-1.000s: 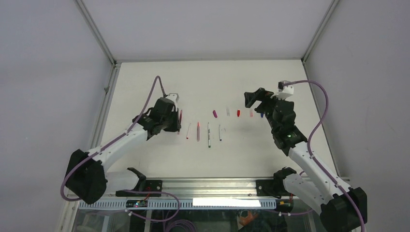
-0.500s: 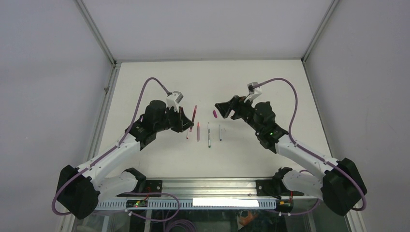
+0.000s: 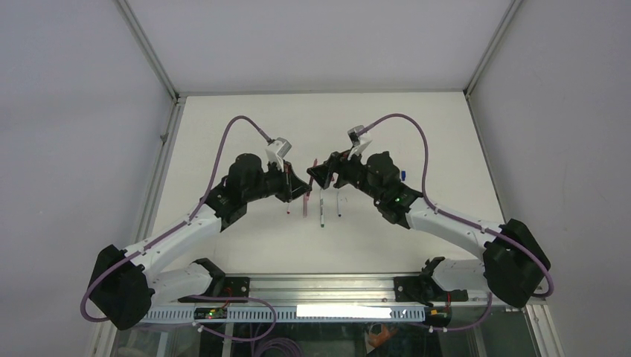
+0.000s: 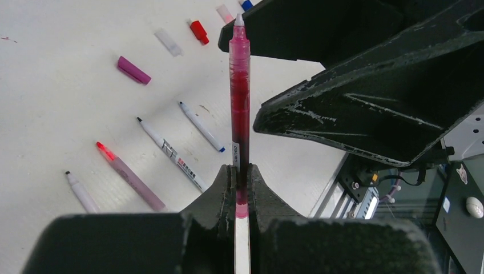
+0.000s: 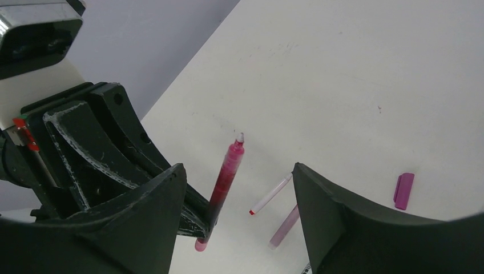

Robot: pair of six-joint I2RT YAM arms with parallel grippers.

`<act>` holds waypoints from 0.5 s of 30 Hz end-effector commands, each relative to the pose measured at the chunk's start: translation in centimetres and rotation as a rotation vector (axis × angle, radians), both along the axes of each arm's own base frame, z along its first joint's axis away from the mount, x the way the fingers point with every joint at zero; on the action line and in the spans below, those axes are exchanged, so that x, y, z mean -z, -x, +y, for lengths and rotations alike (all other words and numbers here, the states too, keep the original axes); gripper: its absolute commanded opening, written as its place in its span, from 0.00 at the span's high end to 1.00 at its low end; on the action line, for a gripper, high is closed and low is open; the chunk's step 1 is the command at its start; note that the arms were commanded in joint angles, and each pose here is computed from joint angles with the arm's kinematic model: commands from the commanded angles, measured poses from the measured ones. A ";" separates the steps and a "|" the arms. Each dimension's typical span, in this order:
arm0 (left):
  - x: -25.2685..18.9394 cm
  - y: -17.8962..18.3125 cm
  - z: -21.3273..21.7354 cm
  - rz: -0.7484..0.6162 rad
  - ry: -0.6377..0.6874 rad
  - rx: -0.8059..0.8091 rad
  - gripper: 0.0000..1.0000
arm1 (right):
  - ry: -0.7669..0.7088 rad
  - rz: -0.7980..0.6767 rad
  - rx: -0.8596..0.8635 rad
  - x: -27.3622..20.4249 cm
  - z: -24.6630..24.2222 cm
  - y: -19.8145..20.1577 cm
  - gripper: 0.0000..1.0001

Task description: Insert the pens into the pen caps

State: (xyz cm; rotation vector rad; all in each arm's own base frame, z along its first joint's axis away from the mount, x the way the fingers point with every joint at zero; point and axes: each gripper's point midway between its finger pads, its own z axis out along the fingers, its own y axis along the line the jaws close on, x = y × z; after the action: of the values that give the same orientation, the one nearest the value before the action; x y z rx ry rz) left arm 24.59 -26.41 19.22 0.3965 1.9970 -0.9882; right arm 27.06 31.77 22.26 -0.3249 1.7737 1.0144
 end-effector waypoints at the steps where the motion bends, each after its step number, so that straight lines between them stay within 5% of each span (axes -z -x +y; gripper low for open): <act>1: -1.3 0.3 -1.5 -0.045 0.055 0.049 1.00 | -0.036 -0.091 -0.025 -3.1 1.2 -0.4 0.29; 6: -1.2 0.4 -1.9 -0.044 0.056 0.064 1.00 | -0.035 -0.095 -0.030 -3.0 1.5 -0.5 0.35; 8: -1.1 0.5 -2.0 -0.043 0.055 0.067 1.00 | -0.035 -0.095 -0.033 -2.9 1.6 -0.5 0.50; 11: -0.9 0.6 -2.0 -0.043 0.056 0.068 1.00 | -0.036 -0.092 -0.024 -2.9 1.6 -0.7 0.98; 14: -0.8 0.6 -2.2 -0.036 0.058 0.071 0.99 | -0.062 -0.074 0.006 -3.0 1.4 -1.0 1.00; 15: -0.6 0.6 -2.2 -0.032 0.058 0.075 0.84 | -0.072 -0.074 0.010 -3.1 1.3 -1.0 1.00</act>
State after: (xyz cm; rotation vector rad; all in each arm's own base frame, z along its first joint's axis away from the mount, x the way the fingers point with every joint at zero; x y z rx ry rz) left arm 24.42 -27.71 18.98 0.4333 1.9758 -1.0212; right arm 26.69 33.36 22.81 -0.3654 1.7509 1.0496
